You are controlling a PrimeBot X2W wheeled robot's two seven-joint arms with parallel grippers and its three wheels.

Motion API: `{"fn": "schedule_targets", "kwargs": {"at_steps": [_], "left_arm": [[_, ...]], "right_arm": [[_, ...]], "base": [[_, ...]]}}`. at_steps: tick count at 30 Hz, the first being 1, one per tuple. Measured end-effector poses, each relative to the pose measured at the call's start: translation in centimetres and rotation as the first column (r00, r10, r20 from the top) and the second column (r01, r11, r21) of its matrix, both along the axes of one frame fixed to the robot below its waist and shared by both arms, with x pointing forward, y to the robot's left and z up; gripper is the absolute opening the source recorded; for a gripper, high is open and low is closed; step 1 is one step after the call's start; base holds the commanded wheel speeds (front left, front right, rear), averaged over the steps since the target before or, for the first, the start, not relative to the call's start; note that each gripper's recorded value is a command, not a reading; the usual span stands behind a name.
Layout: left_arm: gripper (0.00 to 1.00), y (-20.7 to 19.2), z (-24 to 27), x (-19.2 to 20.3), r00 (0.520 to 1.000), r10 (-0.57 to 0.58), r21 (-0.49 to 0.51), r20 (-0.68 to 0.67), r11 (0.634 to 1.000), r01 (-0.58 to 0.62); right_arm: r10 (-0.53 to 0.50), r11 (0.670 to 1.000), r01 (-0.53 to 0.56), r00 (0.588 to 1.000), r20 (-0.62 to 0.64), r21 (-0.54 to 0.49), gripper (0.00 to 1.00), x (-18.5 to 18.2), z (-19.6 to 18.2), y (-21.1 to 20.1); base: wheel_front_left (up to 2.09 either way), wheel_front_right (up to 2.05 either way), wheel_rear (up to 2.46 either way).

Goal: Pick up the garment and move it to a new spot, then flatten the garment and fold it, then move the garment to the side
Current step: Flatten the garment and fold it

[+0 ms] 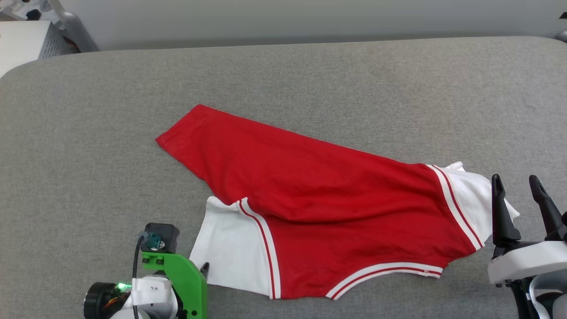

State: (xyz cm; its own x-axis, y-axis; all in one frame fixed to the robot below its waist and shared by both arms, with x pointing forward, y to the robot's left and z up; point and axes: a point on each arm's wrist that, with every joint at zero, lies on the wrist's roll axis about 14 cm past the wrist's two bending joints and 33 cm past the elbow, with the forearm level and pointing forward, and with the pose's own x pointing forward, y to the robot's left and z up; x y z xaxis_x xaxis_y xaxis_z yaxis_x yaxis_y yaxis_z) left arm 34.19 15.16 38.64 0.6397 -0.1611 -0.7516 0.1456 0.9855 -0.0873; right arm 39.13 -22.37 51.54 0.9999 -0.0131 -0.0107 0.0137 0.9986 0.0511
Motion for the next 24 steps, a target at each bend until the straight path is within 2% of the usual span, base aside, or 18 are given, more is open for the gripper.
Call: {"fn": "schedule_targets", "kwargs": {"at_steps": [3,10,11,12,18,24], "left_arm": [[1.0,0.9,-1.2,-0.2,0.999,0.01,0.032,-0.032,0.999,-0.009],[1.0,0.7,-2.5,-0.5,0.997,0.011,0.008,-0.073,1.0,-0.01],[0.29,0.5,-2.7,-0.6,0.996,0.008,-0.003,-0.084,1.0,-0.008],[0.0,0.4,-2.8,-0.6,0.996,0.004,-0.013,-0.093,1.0,-0.005],[0.0,0.0,-2.8,-0.6,0.996,0.016,-0.043,-0.091,0.999,-0.02],[0.0,1.0,-0.3,0.5,0.995,0.095,-0.099,0.023,0.991,-0.093]], "right_arm": [[-0.009,1.0,0.009,1.0,-0.021,-0.002,1.0,0.0,-0.7,-0.3],[-0.028,0.999,0.028,0.999,-0.032,-0.015,1.0,0.6,-1.1,-1.0],[-0.028,0.999,0.028,0.999,-0.032,-0.016,1.0,0.7,-1.2,-1.0],[-0.028,0.999,0.028,0.999,-0.033,-0.018,1.0,0.8,-1.2,-0.9],[-0.026,0.999,0.025,0.999,-0.041,-0.023,1.0,1.0,-1.5,-0.9],[-0.021,0.999,0.019,0.999,-0.043,-0.026,1.0,0.7,-1.2,-0.7]], "base": [[0.0,0.0,0.0],[0.0,0.0,0.0],[0.0,0.0,0.0],[0.0,0.0,0.0],[0.0,0.0,0.0],[0.0,0.0,0.0]]}}
